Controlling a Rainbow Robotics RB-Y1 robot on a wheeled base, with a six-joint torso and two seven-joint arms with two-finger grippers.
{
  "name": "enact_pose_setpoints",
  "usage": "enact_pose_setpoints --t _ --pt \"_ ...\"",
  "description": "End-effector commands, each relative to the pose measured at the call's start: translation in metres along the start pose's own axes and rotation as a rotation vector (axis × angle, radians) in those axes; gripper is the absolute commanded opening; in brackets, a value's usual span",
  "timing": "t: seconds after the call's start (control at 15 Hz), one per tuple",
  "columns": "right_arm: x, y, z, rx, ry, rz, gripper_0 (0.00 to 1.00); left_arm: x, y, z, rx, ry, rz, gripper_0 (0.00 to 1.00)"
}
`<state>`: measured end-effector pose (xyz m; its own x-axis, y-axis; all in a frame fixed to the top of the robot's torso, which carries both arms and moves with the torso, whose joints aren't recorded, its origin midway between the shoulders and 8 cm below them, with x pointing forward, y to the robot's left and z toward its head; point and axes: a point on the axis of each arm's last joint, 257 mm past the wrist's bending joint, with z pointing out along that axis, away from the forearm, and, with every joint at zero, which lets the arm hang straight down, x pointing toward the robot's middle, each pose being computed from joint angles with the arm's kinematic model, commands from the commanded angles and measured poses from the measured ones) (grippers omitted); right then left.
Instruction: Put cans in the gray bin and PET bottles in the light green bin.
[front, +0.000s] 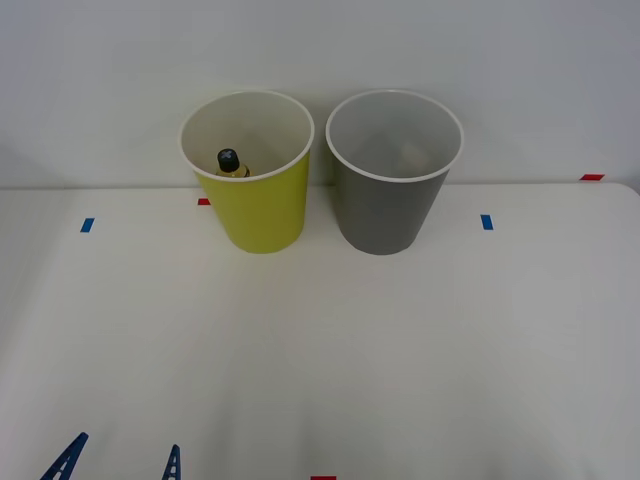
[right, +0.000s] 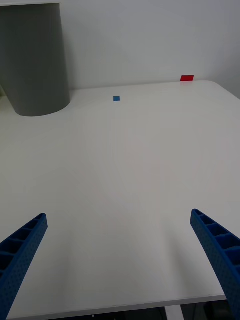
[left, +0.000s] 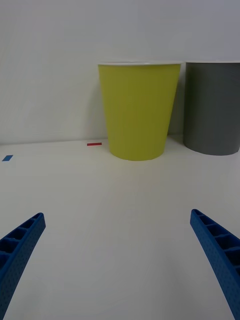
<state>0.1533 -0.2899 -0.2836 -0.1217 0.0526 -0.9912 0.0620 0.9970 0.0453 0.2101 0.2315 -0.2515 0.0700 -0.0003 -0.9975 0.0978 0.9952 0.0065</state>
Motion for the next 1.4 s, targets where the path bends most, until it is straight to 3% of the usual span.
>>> enact_pose_setpoints --t 0.07,1.4 --pt "0.0 0.0 0.0 0.0 0.0 0.0 1.0 0.0001 0.0 0.0 0.0 0.0 0.0 1.0" --pt "0.0 0.0 0.0 0.0 0.0 0.0 1.0 0.0001 0.0 0.0 0.0 0.0 0.0 1.0"
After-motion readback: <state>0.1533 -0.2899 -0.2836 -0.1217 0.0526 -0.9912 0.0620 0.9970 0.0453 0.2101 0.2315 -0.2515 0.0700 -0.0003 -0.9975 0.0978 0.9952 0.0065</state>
